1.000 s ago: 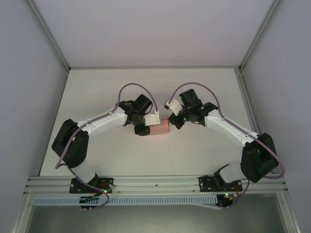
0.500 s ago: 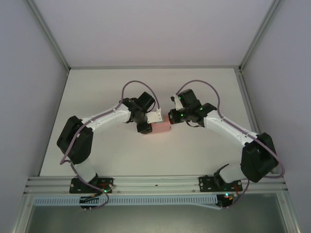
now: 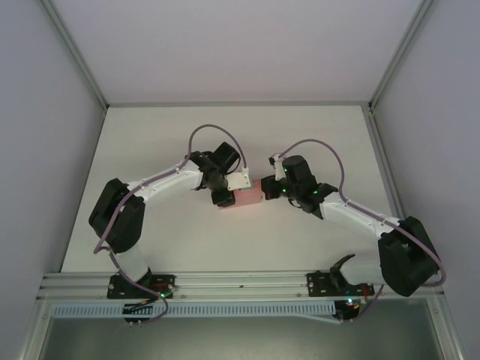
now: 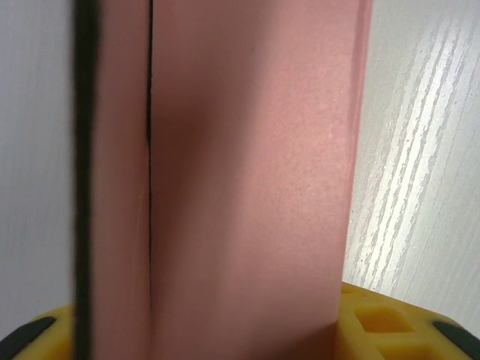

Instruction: Assemble paper box

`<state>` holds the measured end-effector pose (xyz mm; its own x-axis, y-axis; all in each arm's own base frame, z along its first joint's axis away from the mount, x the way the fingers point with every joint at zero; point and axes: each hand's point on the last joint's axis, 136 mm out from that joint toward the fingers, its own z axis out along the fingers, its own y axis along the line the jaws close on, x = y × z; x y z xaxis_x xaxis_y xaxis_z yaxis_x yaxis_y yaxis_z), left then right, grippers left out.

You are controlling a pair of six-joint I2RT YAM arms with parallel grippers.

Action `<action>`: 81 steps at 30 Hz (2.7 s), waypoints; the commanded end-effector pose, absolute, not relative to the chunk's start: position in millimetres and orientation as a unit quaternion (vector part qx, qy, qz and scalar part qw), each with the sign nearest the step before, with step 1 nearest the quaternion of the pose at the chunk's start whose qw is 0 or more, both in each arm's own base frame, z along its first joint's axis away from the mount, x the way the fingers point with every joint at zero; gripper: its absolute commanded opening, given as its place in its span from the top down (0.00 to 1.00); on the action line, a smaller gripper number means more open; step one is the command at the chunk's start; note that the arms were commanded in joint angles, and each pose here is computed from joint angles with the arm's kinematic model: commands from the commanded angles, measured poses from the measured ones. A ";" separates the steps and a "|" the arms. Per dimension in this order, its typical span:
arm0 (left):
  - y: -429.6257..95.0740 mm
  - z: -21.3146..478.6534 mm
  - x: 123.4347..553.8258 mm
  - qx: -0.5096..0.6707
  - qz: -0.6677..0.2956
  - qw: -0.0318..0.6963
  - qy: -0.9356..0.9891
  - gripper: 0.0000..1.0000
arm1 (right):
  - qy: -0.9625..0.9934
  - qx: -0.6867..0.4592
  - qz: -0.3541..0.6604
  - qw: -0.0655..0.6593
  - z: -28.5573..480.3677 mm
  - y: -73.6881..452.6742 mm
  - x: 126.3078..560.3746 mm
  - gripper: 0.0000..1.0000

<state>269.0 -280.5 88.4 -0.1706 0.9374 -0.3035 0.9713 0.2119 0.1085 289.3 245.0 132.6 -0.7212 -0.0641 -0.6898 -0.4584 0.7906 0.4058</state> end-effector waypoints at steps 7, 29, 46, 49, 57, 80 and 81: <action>-296.9 100.3 288.7 0.605 -0.055 0.197 0.770 0.45 | 0.875 -0.204 0.250 0.359 96.2 242.2 265.4 1.00; -245.9 184.3 281.3 0.356 -0.016 0.340 0.870 0.00 | 0.889 -0.173 0.145 0.399 132.4 248.8 273.5 1.00; -224.4 144.1 240.3 0.266 -0.073 0.279 0.920 0.54 | 0.894 -0.192 0.135 0.383 131.8 257.4 267.7 1.00; -225.3 137.8 242.7 0.260 -0.066 0.267 0.926 0.71 | 0.891 -0.191 0.139 0.387 134.8 256.8 266.1 1.00; -240.6 145.8 248.4 0.175 -0.117 0.256 0.944 1.00 | 0.884 -0.198 0.110 0.408 135.0 254.1 260.7 1.00; -247.9 169.3 257.5 -0.014 -0.257 0.165 0.952 1.00 | 0.882 -0.120 0.068 0.450 123.5 254.4 241.8 1.00; -246.7 169.1 258.0 -0.019 -0.259 0.163 0.952 1.00 | 0.883 -0.120 0.067 0.449 122.3 254.3 241.5 1.00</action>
